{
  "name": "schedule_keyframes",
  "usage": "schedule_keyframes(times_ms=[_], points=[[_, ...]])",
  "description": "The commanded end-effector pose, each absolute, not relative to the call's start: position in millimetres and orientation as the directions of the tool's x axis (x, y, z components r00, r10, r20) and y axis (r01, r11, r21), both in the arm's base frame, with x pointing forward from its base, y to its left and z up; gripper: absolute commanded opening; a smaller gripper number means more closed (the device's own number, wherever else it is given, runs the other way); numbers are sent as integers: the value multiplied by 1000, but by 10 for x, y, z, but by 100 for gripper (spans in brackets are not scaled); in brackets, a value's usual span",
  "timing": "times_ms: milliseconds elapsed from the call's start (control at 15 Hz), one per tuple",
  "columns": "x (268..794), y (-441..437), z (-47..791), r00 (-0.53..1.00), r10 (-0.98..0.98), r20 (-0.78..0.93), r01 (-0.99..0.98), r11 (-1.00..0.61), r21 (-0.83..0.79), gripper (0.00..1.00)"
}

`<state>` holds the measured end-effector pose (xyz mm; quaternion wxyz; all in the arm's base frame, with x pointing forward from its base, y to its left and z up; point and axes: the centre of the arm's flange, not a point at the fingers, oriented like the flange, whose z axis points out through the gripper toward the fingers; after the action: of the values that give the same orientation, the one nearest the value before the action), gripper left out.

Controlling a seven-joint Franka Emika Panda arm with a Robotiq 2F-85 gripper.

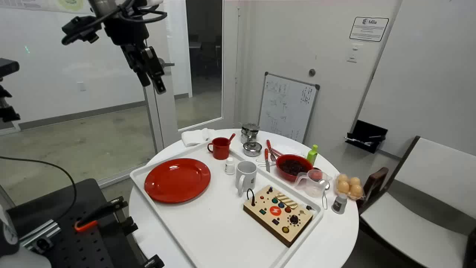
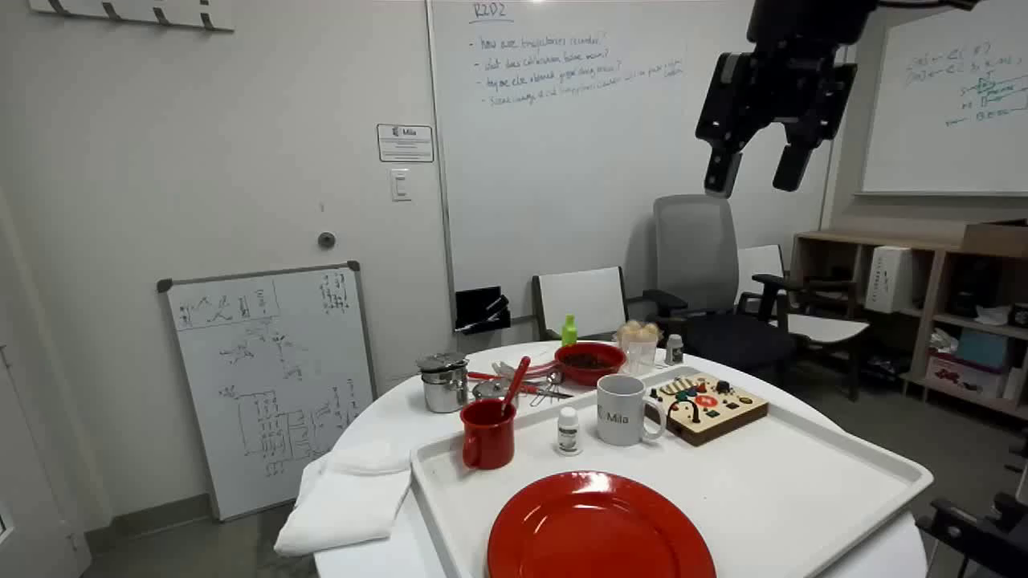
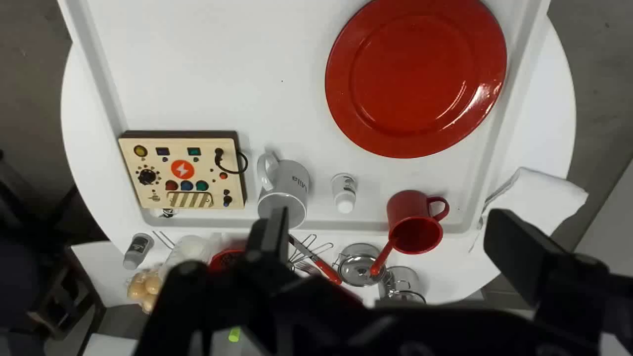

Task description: Press the button on the bottom right corner

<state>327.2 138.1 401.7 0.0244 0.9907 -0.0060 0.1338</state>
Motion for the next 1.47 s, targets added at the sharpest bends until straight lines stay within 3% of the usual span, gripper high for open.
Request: schedule_keyframes(times_ms=[0,667,1067,1400], points=[[3272,1380,4008,965,-5,263,-19,-999,47,100],[3399,1248,3978,966,-67,250,-80,-996,41,100],[4004,426,3697,919,-322,229,-326,-945,-22,100],[4398,-395,3562,774,-588,233,-585,-806,-90,100]])
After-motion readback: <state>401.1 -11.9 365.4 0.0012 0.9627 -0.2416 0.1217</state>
